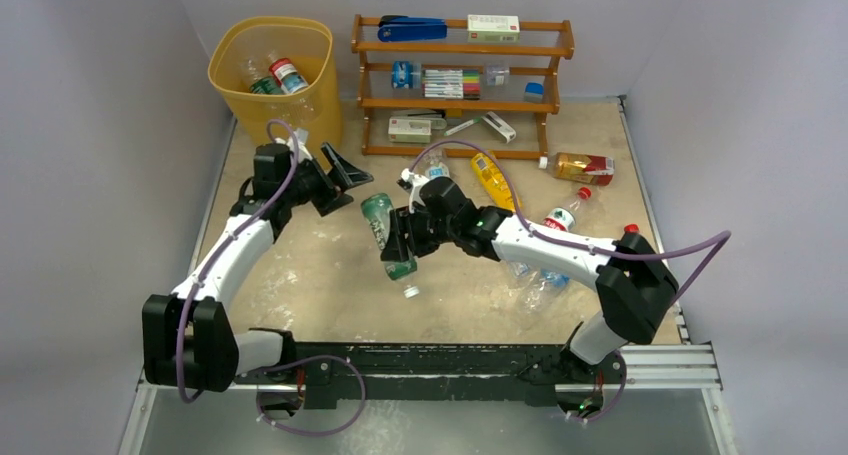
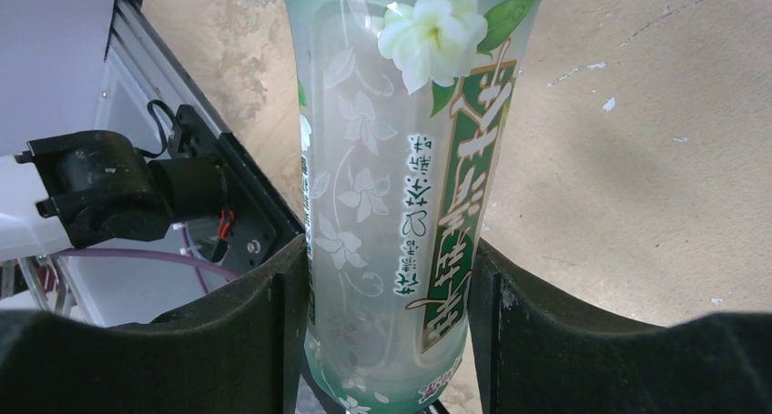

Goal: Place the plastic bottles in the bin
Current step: Place the plastic bottle in the trash bin.

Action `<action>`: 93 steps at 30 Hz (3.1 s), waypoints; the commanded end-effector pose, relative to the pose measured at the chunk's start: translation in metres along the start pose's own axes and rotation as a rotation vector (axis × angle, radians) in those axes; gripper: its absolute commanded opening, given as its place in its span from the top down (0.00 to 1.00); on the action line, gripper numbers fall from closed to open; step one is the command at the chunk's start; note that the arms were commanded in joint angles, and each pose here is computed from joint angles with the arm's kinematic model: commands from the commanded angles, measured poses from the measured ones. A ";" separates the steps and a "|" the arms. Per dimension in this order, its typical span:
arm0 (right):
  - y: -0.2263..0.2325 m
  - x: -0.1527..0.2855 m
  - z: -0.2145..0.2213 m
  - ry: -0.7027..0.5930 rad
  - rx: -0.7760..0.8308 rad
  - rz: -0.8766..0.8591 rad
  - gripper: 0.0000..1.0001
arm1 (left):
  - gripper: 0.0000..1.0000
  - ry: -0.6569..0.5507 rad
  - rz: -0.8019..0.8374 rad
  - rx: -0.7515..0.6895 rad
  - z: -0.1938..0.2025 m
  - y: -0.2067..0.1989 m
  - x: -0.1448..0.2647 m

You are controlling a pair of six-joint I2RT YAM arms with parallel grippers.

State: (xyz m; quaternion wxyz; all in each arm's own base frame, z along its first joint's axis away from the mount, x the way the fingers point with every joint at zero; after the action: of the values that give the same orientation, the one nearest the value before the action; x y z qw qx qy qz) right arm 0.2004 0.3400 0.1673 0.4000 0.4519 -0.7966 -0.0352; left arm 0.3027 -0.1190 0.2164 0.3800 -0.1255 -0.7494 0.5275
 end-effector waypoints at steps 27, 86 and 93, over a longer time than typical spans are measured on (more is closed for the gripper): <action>-0.005 0.035 -0.044 -0.134 0.029 0.038 0.38 | 0.51 0.110 -0.019 -0.138 0.048 -0.023 -0.032; -0.017 0.073 0.002 -0.146 -0.027 0.071 0.02 | 0.49 -1.299 0.360 -0.161 -0.315 -0.189 0.132; -0.019 0.063 0.006 -0.122 -0.030 0.058 0.02 | 0.45 -1.295 0.325 -0.179 -0.339 -0.179 0.104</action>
State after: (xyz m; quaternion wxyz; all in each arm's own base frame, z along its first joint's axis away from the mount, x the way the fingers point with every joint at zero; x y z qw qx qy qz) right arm 0.1879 0.2721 0.1825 0.3811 0.4017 -0.8312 -0.0501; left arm 0.4952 0.1028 0.4527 -0.2005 0.0920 -0.8341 0.5056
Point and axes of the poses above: each gripper's point midway between its finger pads, its own x axis back along the fingers, its own y axis along the line the jaws close on, z = x × y, the point moved 5 cm from there along x, back along the fingers, and after that the axes turned 13 degrees about x, right-handed, at the moved point
